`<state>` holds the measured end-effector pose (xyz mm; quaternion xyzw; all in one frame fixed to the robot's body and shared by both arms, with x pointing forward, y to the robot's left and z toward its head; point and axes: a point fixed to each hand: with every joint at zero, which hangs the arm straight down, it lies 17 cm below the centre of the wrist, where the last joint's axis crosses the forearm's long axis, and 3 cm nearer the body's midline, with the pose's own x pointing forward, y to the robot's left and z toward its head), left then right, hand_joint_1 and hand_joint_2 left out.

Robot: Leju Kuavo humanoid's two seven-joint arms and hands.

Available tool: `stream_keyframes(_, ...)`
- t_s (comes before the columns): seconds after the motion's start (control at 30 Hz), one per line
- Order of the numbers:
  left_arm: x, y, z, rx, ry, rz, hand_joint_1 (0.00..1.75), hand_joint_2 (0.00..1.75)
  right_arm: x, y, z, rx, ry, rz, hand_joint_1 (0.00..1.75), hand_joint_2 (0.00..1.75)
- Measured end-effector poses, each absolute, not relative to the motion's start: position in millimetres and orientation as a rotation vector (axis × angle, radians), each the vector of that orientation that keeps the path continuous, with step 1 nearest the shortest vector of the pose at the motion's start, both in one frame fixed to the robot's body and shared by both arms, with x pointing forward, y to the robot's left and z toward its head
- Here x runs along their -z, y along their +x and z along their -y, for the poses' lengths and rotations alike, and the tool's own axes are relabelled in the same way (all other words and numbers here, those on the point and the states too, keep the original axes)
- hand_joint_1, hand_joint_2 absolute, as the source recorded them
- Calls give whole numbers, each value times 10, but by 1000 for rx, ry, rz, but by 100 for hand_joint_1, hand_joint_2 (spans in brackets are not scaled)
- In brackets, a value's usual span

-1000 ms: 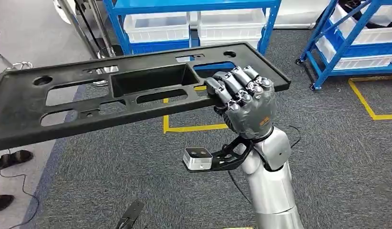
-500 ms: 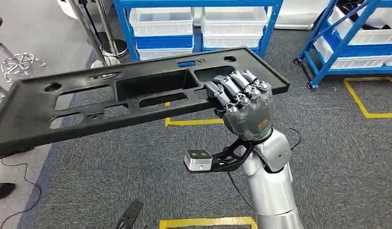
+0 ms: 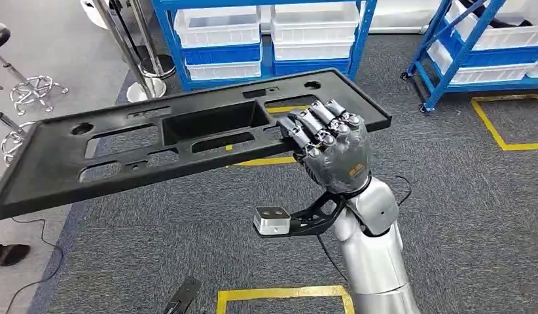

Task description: Take the parts from the cabinet and place them on the table.

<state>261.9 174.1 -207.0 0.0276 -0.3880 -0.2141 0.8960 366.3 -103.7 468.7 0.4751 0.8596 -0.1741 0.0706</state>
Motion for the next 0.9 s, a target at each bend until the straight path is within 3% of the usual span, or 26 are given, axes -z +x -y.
stream_keyframes(0.9,2049,2646,-1709,460,63,816,0,175,-4618,3734,1067,513,1360,-2665,175,175)
